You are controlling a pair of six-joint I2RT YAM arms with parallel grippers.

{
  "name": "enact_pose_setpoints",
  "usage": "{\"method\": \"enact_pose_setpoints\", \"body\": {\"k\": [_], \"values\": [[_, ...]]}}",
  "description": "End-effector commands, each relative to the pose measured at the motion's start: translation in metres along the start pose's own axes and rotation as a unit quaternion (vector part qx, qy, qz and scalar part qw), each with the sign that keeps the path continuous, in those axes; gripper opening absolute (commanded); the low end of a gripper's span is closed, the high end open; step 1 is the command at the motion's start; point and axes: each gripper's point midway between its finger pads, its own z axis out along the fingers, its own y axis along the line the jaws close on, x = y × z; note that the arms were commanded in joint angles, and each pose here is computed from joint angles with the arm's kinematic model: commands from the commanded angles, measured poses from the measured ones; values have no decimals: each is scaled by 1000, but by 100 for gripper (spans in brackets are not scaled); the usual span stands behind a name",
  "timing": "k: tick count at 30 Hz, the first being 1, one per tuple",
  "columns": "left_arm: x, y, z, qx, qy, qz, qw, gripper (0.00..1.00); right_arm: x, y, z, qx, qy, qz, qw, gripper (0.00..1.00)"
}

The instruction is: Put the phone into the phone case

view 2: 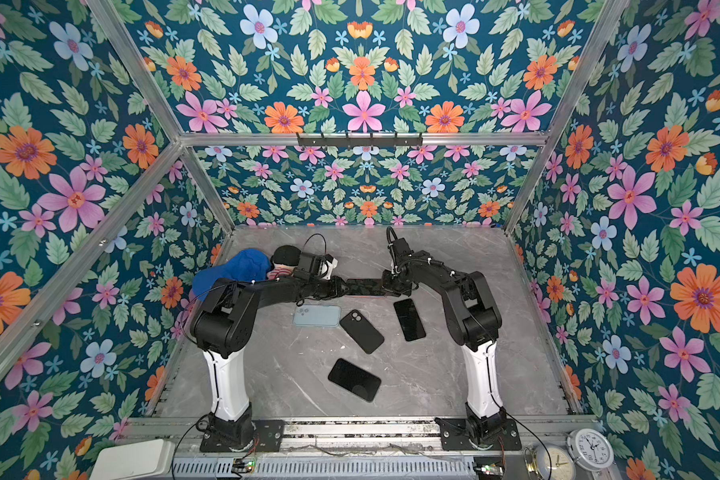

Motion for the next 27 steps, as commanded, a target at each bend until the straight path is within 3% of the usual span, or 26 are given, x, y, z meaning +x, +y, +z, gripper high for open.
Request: {"method": "enact_pose_setpoints", "body": {"k": [1, 6, 10, 17, 27], "values": [[16, 11, 3, -18, 27, -15, 999, 40, 29, 0, 22, -6, 52, 7, 999, 6], [16, 11, 3, -19, 27, -16, 999, 41, 30, 2, 20, -2, 52, 4, 999, 6], [13, 18, -4, -33, 22, -16, 999, 43, 19, 1, -4, 14, 27, -15, 999, 7], [13, 27, -19, -47, 12, -27, 998, 54, -10, 11, -40, 0, -23, -89, 996, 20], [31, -7, -12, -9, 28, -26, 999, 55, -56, 32, -26, -12, -55, -172, 984, 40]]}}
